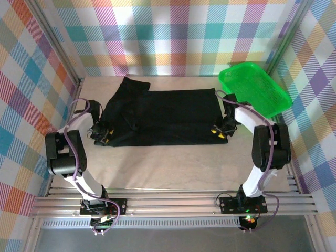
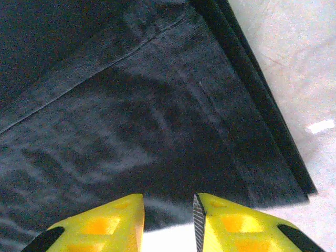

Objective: Fold and stack the t-shirts

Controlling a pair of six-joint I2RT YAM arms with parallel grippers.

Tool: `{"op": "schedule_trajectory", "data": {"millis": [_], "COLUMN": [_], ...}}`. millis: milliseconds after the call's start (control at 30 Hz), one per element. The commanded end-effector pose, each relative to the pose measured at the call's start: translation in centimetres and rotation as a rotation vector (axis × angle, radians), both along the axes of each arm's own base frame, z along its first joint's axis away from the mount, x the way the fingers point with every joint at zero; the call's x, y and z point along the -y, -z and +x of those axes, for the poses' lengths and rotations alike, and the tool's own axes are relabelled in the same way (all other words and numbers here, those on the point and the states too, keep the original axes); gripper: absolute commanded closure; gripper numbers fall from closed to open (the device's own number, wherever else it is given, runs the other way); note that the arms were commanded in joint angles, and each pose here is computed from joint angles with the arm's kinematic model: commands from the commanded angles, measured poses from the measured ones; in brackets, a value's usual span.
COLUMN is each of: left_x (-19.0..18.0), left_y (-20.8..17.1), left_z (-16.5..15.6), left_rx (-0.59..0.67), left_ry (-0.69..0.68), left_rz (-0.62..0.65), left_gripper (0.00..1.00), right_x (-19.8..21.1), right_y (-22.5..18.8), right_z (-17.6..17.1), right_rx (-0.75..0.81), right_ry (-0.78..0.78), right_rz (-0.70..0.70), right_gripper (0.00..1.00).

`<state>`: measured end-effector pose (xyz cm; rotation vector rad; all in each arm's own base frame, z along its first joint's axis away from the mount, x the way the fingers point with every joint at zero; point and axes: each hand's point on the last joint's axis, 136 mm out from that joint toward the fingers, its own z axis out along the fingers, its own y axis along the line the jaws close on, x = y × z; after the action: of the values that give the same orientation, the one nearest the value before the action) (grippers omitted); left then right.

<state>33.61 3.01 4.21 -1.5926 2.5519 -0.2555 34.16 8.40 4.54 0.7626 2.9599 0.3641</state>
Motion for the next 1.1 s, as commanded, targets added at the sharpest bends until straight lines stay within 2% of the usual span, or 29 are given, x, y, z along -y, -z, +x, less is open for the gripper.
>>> {"op": "schedule_trajectory", "data": {"millis": [0, 133, 400, 600, 700, 800, 900, 967, 1067], "left_x": [-3.4, -5.1, -4.4, -5.2, -5.6, -6.3, -6.1, -4.2, -0.1], "left_y": [1.4, 3.3, 4.6, 3.9, 3.1, 1.1, -1.8, -3.5, -5.8], "left_z": [-1.8, -4.7, -9.9, -15.4, -16.8, -16.0, -12.6, -8.6, -3.4], "left_rx": [-0.088, -0.174, -0.283, -0.360, -0.349, -0.282, -0.128, -0.019, 0.122], "left_ry": [-0.044, -0.073, -0.099, -0.153, -0.173, -0.199, -0.241, -0.161, 0.046], "left_rz": [0.102, 0.112, 0.089, 0.129, 0.135, 0.166, 0.172, 0.145, 0.143], "left_gripper": [0.66, 0.70, 0.72, 0.73, 0.73, 0.67, 0.57, 0.50, 0.49], "right_x": [0.5, 1.3, 1.4, 1.7, 1.5, 1.0, -0.1, -1.5, -3.8], "right_y": [2.3, 3.6, 3.5, 3.3, 2.9, 1.5, -1.0, -3.2, -5.4], "right_z": [-0.3, -1.3, -4.7, -9.8, -12.0, -12.1, -10.0, -7.9, -5.5], "right_rx": [-0.059, -0.137, -0.179, -0.249, -0.243, -0.188, -0.041, 0.083, 0.188], "right_ry": [-0.026, -0.040, -0.041, 0.015, 0.039, 0.031, -0.025, -0.095, -0.201], "right_rz": [-0.039, -0.089, -0.105, -0.112, -0.098, -0.083, -0.042, 0.008, 0.078], "right_gripper": [0.69, 0.67, 0.62, 0.61, 0.60, 0.58, 0.51, 0.48, 0.48]}}
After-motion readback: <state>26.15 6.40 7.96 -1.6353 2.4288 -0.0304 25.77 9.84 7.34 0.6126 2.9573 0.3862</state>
